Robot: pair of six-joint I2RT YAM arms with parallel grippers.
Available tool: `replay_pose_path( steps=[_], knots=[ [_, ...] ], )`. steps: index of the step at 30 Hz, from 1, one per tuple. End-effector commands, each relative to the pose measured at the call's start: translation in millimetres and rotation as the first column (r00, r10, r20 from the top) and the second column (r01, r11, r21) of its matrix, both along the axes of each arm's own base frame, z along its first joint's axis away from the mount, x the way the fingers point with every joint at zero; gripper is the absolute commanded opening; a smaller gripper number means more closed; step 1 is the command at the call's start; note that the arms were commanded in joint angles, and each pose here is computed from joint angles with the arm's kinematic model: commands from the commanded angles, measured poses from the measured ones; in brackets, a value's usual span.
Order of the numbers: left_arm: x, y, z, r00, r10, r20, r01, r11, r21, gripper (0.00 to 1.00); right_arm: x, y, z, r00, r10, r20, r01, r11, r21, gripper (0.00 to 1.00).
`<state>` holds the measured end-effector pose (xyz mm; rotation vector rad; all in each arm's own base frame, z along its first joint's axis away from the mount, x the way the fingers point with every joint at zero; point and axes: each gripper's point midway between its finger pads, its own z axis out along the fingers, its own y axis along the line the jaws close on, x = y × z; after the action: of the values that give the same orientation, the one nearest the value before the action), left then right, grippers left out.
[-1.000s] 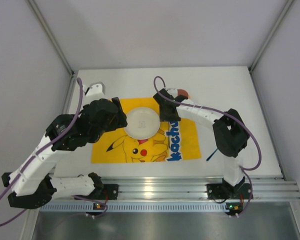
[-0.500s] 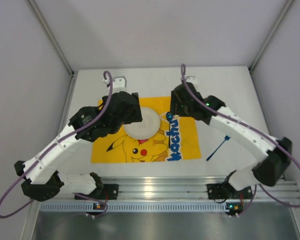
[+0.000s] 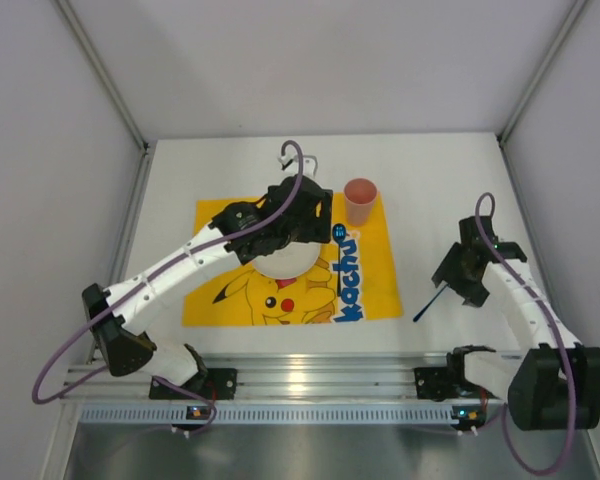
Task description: Set the dinner table for one person
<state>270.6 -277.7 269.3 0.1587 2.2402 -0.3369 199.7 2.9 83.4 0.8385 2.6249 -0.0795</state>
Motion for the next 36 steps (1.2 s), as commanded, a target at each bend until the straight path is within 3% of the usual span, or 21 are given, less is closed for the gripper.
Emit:
replay_pose_path(
  steps=[1,13,22,25,26,30,36],
  knots=[
    [11,-14,15,0.997,-0.051,0.049,0.054,0.996,-0.067,0.79,5,-3,-13,0.999,-0.046,-0.01,0.047,0.994,0.101,0.7],
    [20,30,13,0.999,0.02,0.028,-0.017,0.997,-0.071,0.79,74,-16,-38,0.996,-0.088,-0.019,0.09,0.991,0.101,0.58],
    [25,55,15,0.995,0.092,0.029,-0.09,0.994,-0.066,0.79,73,-27,-68,0.988,-0.098,-0.116,0.103,0.994,0.039,0.53],
    [28,59,14,0.994,0.109,0.025,-0.107,0.992,-0.069,0.79,69,-26,-73,0.988,-0.1,-0.116,0.106,0.993,0.042,0.38],
    [29,58,13,0.994,0.109,0.021,-0.107,0.992,-0.069,0.79,70,-26,-75,0.988,-0.099,-0.116,0.105,0.993,0.047,0.26],
    [33,56,9,0.995,0.103,0.008,-0.102,0.993,-0.058,0.79,67,-24,-87,0.985,-0.084,-0.154,0.094,0.994,0.056,0.01],
    [38,39,8,0.999,0.036,-0.006,-0.037,0.997,-0.066,0.79,87,-25,-66,0.996,-0.034,-0.086,0.038,0.998,0.044,0.0]
  ],
)
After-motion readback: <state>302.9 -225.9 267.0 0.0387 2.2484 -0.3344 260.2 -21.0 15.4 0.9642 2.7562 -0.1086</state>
